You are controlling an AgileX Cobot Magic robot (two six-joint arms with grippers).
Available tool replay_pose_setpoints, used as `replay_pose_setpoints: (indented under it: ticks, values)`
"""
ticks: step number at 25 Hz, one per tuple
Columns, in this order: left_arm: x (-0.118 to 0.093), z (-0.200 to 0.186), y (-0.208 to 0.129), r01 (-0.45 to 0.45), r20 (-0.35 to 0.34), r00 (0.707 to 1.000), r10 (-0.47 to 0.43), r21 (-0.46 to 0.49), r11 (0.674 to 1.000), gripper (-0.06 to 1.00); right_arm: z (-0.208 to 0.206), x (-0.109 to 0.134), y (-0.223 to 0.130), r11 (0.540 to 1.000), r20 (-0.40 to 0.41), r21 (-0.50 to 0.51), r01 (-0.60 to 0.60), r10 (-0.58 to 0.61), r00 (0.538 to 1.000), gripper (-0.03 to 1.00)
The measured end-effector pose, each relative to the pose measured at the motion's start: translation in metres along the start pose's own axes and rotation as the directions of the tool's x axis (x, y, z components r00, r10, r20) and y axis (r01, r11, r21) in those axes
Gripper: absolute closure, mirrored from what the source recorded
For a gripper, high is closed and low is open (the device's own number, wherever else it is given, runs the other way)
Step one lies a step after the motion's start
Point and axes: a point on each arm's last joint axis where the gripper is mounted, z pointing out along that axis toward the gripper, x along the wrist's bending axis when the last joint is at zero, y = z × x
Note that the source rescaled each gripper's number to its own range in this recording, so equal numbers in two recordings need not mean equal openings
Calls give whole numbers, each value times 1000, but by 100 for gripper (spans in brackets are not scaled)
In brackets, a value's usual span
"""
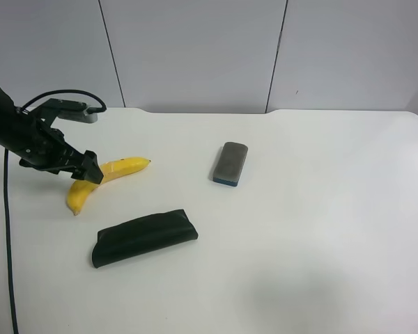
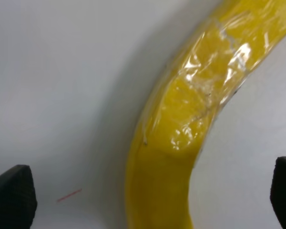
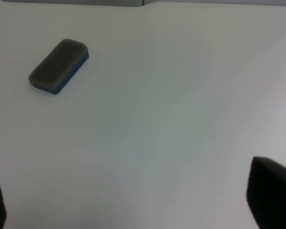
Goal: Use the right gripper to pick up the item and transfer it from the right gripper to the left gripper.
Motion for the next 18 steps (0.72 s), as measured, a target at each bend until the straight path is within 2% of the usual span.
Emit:
replay_pose_setpoints:
  ticks: [7, 15, 18]
  values:
    - [-9, -61, 16, -35, -5, 999, 35, -131, 991, -5, 0, 0, 0, 1000, 0, 0, 0, 0, 1000, -3]
    - [-29, -145, 16, -90, -2, 996, 93, -281, 955, -5, 0, 0, 0, 1000, 0, 0, 0, 0, 1000, -3]
    - [-37, -173, 10, -85, 1, 996, 90, -325, 942, -5, 0, 0, 0, 1000, 0, 0, 0, 0, 1000, -3]
